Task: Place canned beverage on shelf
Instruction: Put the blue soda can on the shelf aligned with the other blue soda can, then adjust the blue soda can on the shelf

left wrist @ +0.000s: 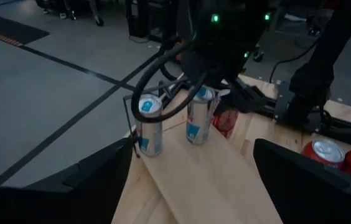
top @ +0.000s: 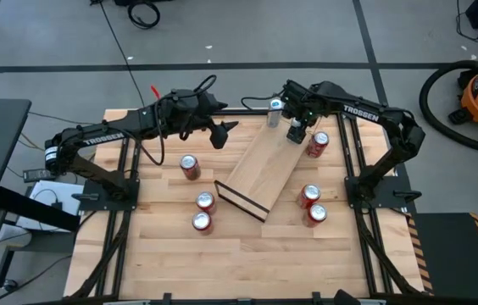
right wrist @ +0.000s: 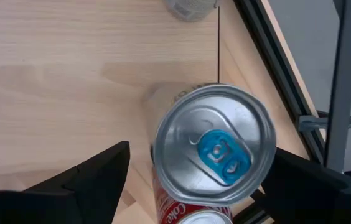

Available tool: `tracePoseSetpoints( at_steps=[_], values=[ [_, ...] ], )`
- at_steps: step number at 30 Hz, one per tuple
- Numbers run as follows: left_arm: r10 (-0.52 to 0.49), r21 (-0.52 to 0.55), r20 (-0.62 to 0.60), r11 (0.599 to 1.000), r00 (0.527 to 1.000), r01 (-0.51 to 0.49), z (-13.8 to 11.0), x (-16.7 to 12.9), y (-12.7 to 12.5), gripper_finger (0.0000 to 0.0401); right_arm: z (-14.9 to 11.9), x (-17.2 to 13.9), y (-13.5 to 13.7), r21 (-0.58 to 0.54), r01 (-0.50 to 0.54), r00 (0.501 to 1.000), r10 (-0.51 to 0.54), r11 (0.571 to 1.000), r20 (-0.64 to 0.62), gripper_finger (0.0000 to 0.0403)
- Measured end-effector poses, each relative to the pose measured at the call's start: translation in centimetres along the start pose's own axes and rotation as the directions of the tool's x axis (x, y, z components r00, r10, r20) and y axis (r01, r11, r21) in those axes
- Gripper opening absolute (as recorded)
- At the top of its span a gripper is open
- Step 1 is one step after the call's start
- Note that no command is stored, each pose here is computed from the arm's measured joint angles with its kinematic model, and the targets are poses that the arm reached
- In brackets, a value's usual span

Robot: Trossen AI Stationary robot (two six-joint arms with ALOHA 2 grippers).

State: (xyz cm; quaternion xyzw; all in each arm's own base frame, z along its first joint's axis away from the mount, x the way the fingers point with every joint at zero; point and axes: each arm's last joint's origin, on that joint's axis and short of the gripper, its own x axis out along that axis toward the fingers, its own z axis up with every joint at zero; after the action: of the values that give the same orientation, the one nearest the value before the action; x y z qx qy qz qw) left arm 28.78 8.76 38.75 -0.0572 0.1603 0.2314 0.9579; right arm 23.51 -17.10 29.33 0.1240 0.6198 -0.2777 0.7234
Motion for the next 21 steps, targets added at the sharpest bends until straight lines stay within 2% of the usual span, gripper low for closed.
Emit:
tracePoseSetpoints(
  at_steps=[5,12,17,21],
  values=[
    [-0.001,0.000,0.011,1.000,1.000,0.001,0.1,-0.2,0.0,0.0348,0.6,-1.8,-0.3,0.004,0.005,0.999,-0.005,1.000,0.050,0.0345],
    [0.001,0.001,-0.008,1.000,1.000,-0.001,-0.2,0.5,-0.1,0.0348,1.9,-5.4,-1.2,0.021,0.038,0.983,-0.042,0.999,0.180,0.0345],
    [0.006,0.051,-0.058,0.999,0.998,-0.003,-1.6,3.7,-0.5,0.0348,2.1,-8.1,-2.0,0.076,0.035,0.967,-0.053,0.996,0.247,0.0345],
    [0.009,0.047,-0.029,0.999,1.000,-0.008,-2.5,6.8,-0.7,0.0348,1.9,-9.9,-2.3,0.091,0.034,0.961,-0.058,0.995,0.270,0.0345]
  ],
)
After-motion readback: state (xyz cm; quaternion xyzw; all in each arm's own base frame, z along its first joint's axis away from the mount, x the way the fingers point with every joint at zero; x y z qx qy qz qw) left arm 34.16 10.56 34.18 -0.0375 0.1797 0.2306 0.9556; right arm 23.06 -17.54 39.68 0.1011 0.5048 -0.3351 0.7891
